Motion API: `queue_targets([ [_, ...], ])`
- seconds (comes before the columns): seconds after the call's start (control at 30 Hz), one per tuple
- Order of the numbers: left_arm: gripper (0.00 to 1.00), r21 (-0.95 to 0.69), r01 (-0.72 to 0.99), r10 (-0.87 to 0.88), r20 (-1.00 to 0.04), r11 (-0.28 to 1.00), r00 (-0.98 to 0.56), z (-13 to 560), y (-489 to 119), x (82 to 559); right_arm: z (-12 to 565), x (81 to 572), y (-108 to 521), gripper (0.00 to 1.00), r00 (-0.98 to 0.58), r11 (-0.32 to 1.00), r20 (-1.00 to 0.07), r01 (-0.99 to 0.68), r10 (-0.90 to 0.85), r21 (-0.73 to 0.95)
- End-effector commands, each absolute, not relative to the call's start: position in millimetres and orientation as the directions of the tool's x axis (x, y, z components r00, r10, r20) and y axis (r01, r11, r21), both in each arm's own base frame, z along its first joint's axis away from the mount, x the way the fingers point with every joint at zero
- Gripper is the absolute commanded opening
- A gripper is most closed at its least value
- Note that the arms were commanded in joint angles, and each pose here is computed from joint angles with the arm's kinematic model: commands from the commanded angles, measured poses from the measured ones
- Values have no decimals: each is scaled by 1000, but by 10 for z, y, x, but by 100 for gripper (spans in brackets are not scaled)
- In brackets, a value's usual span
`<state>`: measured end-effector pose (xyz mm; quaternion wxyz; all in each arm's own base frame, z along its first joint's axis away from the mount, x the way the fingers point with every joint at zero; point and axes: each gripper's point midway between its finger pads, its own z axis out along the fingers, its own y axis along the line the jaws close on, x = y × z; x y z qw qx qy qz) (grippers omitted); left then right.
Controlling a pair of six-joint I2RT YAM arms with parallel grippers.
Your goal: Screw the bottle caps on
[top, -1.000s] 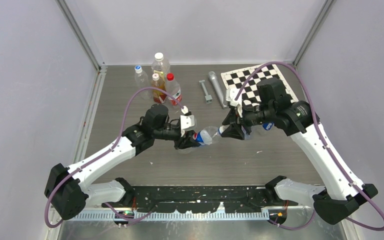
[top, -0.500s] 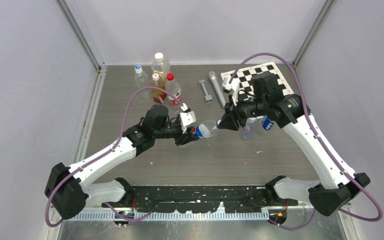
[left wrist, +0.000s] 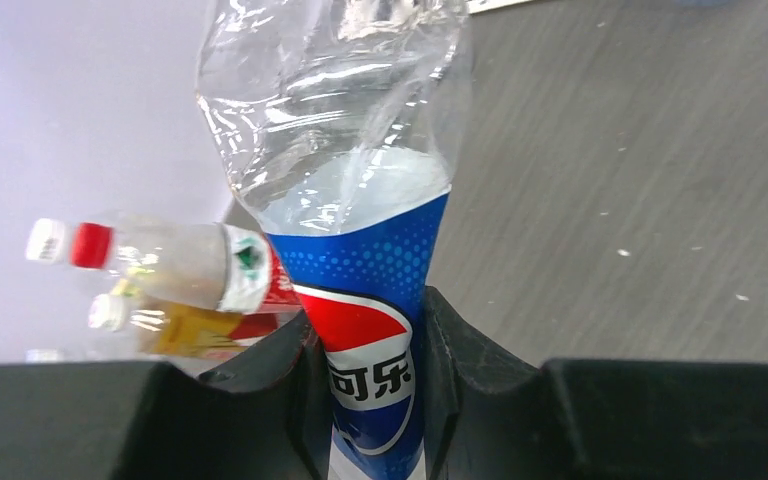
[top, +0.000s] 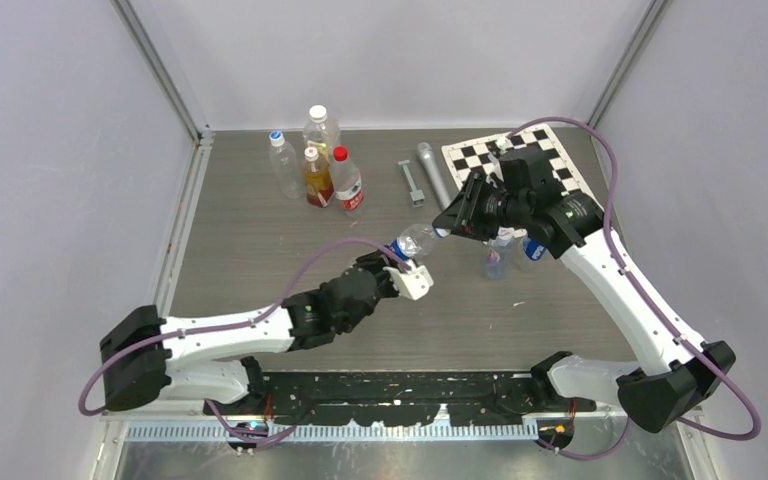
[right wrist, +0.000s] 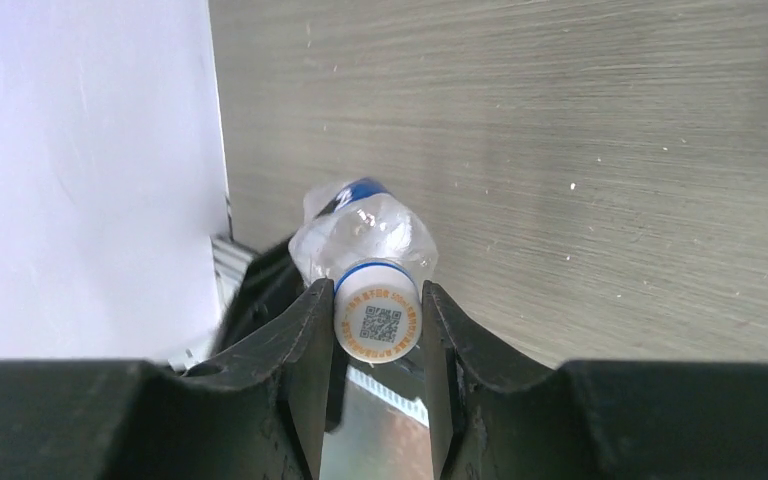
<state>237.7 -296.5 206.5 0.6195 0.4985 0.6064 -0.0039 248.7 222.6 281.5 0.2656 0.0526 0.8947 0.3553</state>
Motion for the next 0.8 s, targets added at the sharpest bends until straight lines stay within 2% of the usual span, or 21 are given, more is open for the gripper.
queue_targets([
  [0.0,0,675,389,441,-719,627,538,3129,-3314,2256,2779,2756,2329,1,-798,658,-330,107,504,746],
  [0.03,0,666,394,442,-730,634,522,3087,-3307,2269,2815,2762,2324,1,-795,659,-343,93,500,746],
  [0.1,0,650,425,447,-751,630,486,2986,-3274,2292,2934,2772,2295,14,-783,680,-409,24,468,733],
  [0.13,0,635,451,445,-767,628,462,2935,-3243,2301,3036,2772,2258,30,-766,701,-473,-41,436,712],
  [0.17,0,616,481,437,-785,624,439,2885,-3214,2304,3085,2768,2237,39,-755,712,-506,-75,416,698],
  [0.2,0,597,516,428,-801,614,418,2829,-3188,2302,3217,2753,2186,53,-723,732,-579,-150,377,665],
  [0.23,0,572,544,418,-820,614,391,2787,-3144,2311,3277,2745,2165,59,-707,739,-609,-183,360,648],
  [0.27,0,549,565,409,-836,616,366,2755,-3087,2324,3389,2718,2125,68,-671,753,-670,-251,318,609],
  [0.33,0,504,625,408,-861,596,305,2611,-3005,2341,3534,2650,2079,76,-612,763,-755,-365,236,534],
  [0.43,0,407,734,361,-903,544,234,2466,-2955,2303,3708,2484,2054,81,-490,734,-868,-560,79,383],
  [0.57,0,288,851,304,-939,440,160,2371,-2930,2184,3818,2247,2051,82,-334,646,-941,-732,-63,217],
  [0.67,0,225,879,276,-955,419,113,2361,-2907,2178,3855,2176,2077,82,-289,608,-955,-772,-72,187],
  [0.77,0,191,882,235,-967,430,95,2407,-2935,2189,3825,2171,2162,82,-345,587,-938,-763,-16,271],
])
